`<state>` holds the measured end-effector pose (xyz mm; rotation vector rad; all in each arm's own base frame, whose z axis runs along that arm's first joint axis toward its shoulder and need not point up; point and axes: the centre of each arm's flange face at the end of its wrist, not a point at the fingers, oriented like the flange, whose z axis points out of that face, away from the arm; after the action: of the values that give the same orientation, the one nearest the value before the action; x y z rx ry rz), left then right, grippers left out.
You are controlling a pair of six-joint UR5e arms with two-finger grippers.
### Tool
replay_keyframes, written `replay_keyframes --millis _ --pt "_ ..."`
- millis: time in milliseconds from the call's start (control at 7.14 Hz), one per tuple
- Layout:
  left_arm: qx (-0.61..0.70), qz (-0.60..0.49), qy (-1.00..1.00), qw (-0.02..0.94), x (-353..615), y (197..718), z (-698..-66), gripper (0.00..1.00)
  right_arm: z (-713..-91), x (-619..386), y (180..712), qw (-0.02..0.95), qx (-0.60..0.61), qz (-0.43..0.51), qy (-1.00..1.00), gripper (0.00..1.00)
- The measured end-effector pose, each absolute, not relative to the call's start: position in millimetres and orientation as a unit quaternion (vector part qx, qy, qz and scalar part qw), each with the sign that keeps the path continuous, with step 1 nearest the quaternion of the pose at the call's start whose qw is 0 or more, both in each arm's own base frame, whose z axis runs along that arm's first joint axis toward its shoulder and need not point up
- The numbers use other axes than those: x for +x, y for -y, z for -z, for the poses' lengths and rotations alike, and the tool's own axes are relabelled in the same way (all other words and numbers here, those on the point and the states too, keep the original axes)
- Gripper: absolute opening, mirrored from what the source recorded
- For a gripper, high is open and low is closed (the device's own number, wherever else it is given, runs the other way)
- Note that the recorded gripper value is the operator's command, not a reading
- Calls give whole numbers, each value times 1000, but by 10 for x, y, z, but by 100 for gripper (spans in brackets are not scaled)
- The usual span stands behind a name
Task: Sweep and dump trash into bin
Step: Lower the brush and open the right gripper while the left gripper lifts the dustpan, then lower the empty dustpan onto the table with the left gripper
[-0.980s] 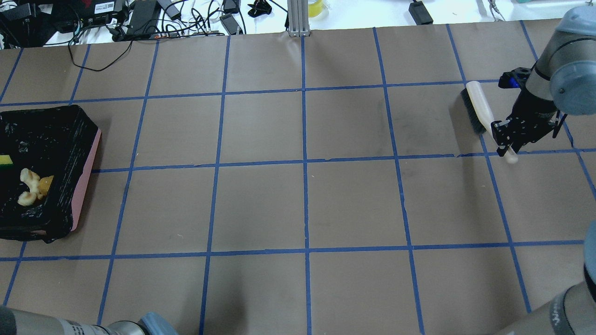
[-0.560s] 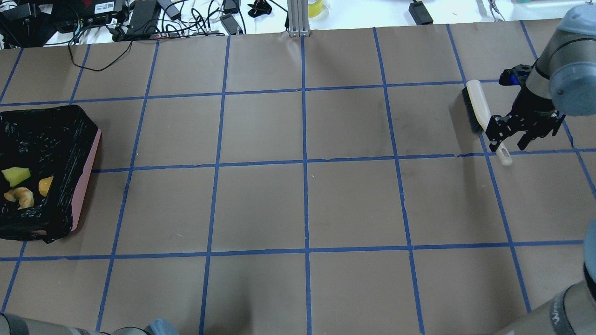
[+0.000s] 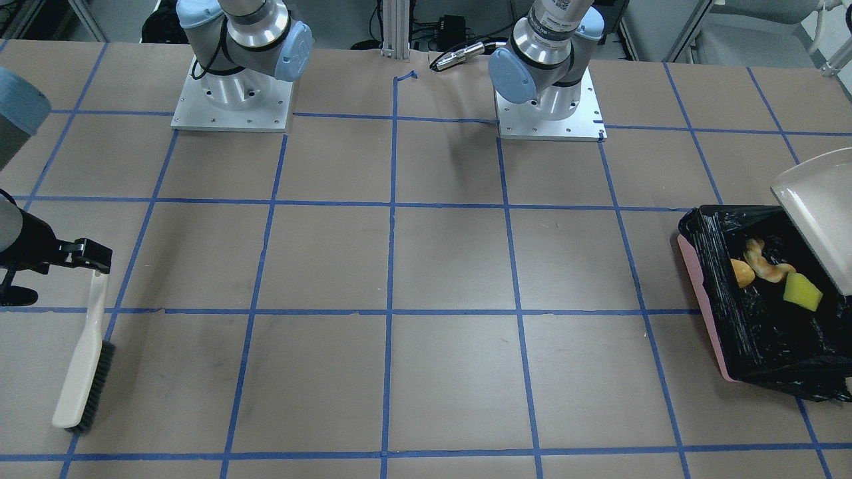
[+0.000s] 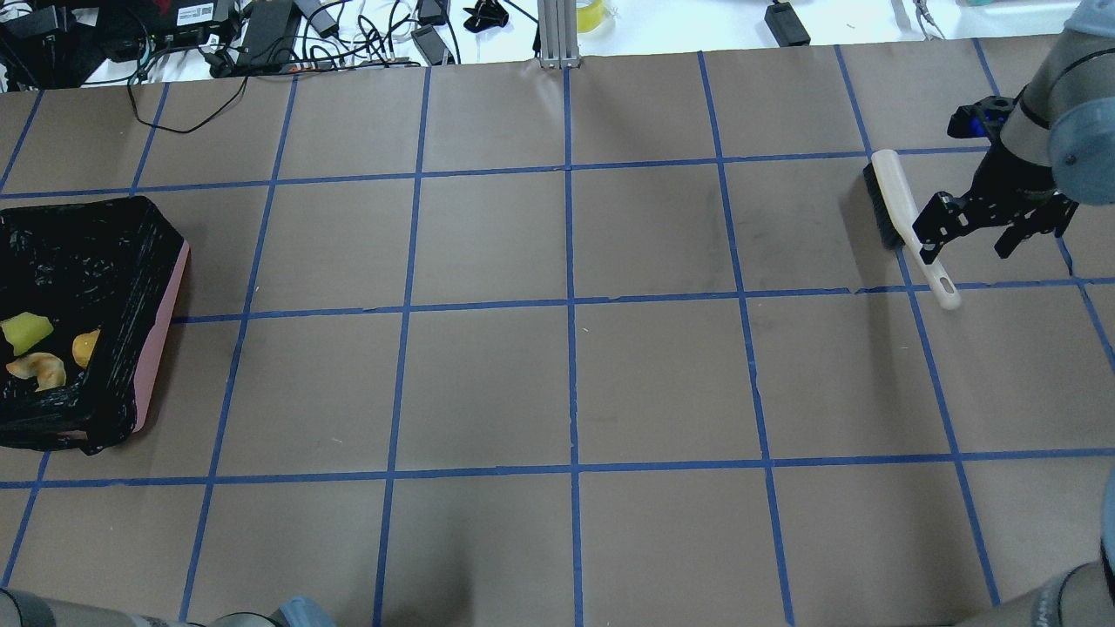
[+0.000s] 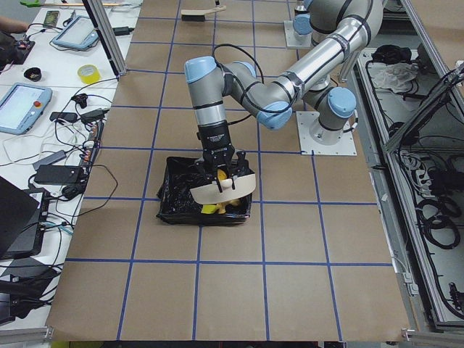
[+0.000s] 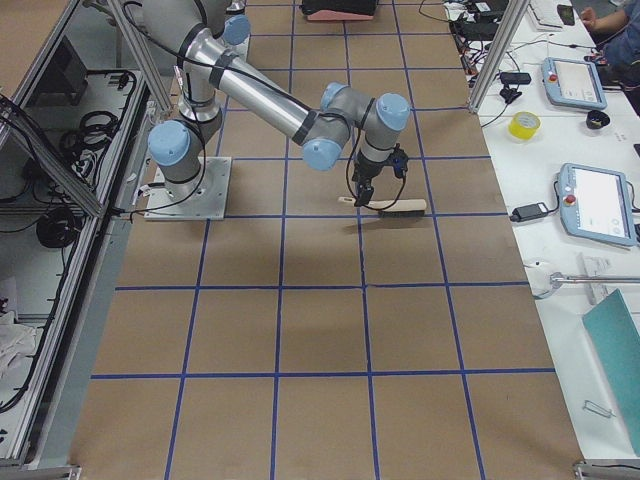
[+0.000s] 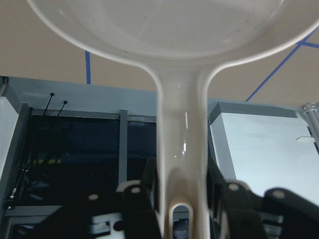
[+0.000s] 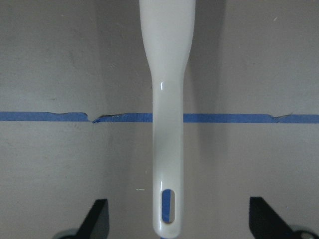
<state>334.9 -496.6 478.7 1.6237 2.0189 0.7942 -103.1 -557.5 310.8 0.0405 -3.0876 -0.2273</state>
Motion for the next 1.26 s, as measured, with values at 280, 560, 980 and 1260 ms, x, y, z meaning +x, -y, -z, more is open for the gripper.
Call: replay_keyframes --millis 280,560,980,1260 --pt "642 -173 -725 179 3092 5059 -4828 0 -3904 -709 5258 20 12 37 999 100" --pt "694 -75 -703 137 2560 5305 -4693 0 -4395 -100 4995 25 -7 17 1000 100" --pt "747 9 -658 93 1557 5837 -4352 0 -4761 505 4756 22 -27 -8 999 100" --pt "764 36 -642 55 954 6196 -3932 0 -4919 627 4651 16 -27 -24 999 100"
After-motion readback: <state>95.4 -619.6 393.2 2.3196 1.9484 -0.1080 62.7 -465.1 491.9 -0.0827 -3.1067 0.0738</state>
